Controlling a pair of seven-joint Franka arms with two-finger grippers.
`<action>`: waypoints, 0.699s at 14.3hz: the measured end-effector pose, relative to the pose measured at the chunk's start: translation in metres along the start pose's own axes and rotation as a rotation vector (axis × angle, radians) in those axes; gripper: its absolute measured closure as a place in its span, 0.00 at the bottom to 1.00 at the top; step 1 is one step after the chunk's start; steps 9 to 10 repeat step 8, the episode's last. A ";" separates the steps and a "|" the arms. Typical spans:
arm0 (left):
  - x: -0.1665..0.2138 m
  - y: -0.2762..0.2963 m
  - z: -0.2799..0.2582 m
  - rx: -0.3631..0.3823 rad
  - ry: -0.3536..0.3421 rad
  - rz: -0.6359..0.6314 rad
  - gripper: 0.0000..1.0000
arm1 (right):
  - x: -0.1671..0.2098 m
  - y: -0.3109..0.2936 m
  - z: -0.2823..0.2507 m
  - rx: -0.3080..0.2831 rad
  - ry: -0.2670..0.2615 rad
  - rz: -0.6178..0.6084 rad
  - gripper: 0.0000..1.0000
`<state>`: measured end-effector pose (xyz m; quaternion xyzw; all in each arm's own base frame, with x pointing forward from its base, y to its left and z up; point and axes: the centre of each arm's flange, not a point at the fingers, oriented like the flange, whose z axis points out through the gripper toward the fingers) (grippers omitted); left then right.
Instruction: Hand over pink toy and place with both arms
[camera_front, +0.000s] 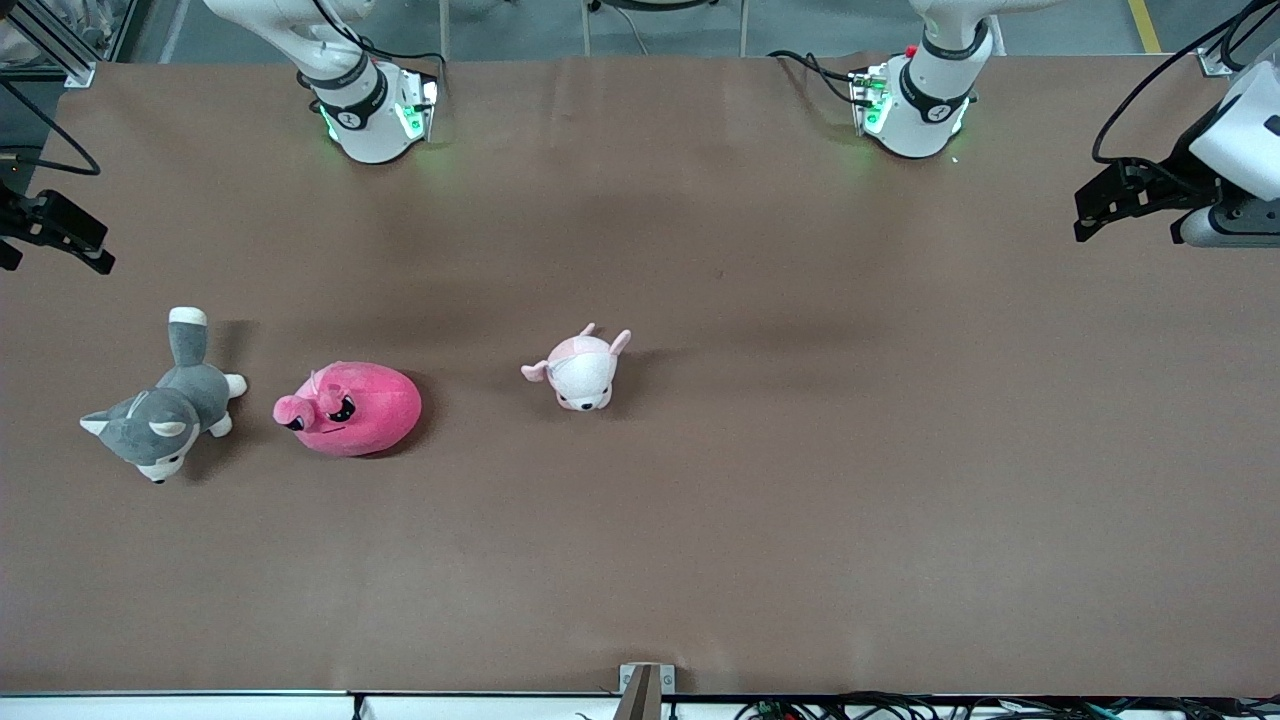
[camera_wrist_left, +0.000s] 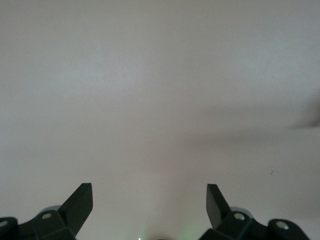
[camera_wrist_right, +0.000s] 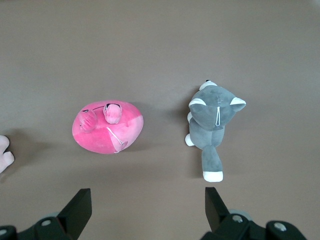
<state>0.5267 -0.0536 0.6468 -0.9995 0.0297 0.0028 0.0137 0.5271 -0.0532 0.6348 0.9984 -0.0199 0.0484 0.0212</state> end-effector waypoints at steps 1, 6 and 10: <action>0.000 -0.002 0.000 0.000 0.000 -0.004 0.00 | 0.000 0.000 0.001 0.000 -0.001 0.000 0.00; 0.000 -0.015 -0.005 -0.001 0.011 -0.030 0.00 | -0.001 0.000 0.003 -0.001 -0.007 0.000 0.00; 0.000 -0.015 -0.007 -0.001 0.014 -0.031 0.00 | -0.001 0.000 0.003 -0.001 -0.007 0.000 0.00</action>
